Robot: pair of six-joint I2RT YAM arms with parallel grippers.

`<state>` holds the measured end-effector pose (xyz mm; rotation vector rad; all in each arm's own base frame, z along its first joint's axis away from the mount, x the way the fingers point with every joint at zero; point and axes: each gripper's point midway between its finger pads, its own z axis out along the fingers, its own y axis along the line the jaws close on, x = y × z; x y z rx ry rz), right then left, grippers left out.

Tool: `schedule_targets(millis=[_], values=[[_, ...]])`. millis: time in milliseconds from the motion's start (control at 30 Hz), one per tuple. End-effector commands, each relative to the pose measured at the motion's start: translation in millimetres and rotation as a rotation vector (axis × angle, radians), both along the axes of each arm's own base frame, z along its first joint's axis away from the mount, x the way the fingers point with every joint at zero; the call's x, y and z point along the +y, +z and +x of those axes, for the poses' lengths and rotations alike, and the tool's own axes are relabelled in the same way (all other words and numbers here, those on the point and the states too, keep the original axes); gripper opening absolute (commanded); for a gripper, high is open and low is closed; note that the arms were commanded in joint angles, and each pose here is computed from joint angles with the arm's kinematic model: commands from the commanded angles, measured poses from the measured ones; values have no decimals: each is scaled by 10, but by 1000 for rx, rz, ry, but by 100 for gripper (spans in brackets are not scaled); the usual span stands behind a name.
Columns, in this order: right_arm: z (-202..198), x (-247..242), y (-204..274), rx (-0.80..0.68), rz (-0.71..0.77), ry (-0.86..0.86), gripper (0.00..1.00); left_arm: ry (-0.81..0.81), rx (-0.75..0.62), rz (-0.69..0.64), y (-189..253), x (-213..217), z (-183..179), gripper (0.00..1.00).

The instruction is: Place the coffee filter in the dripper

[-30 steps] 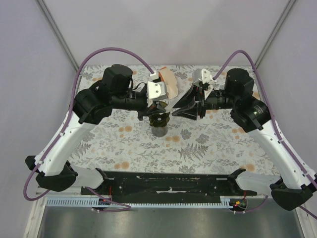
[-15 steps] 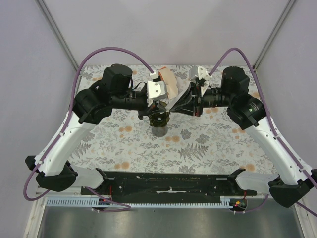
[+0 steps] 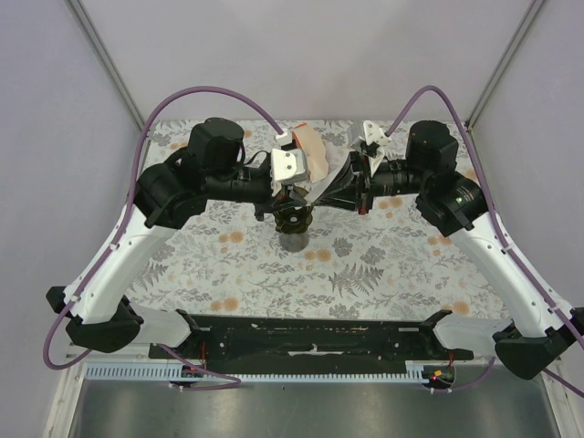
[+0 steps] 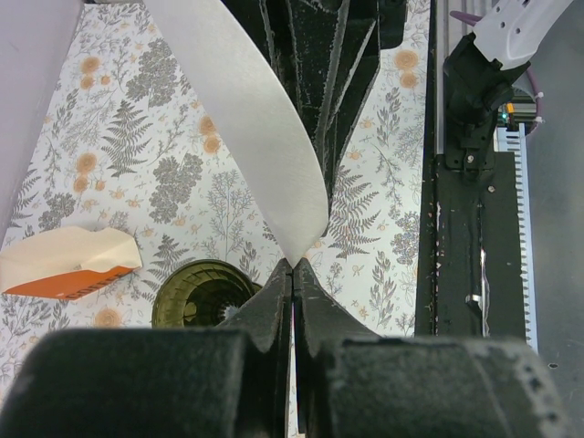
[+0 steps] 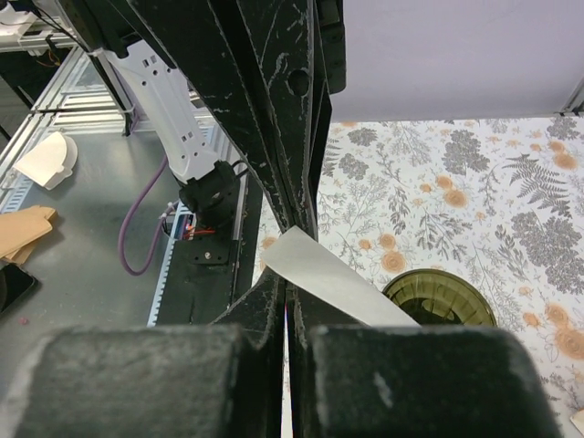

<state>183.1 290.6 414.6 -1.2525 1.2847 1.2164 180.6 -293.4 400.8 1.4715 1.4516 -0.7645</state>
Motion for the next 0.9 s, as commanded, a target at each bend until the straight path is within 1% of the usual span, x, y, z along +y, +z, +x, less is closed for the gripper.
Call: schedule_targets(millis=[0,133,300,433,533,567,600,667,700,767,867], values=[[-85,-5,193,-60,54,40,0,-7,13,-39,95,-43,-38,2],[-43,-8,157,-52,51,11,0,3,14,-36,90,-39,-23,2],[10,12,10,9,31,-8,0,37,1,-34,89,-35,48,2],[-41,5,-55,17,26,12,0,35,10,-39,99,-40,36,2],[-137,-24,-71,-9,30,50,0,33,11,-41,103,-44,32,2],[-149,-35,-85,-23,31,51,6,33,13,-41,98,-42,34,2],[-160,-49,-99,-37,30,49,16,30,15,-41,101,-44,25,2],[-165,-75,-113,-79,32,34,38,27,14,-41,99,-43,22,2],[-158,-92,-106,-100,34,23,45,25,16,-38,86,-47,20,2],[-167,-121,-76,-145,40,10,55,19,18,-41,96,-44,7,2],[-182,-138,4,-194,52,8,63,3,23,-46,101,-57,-25,2]])
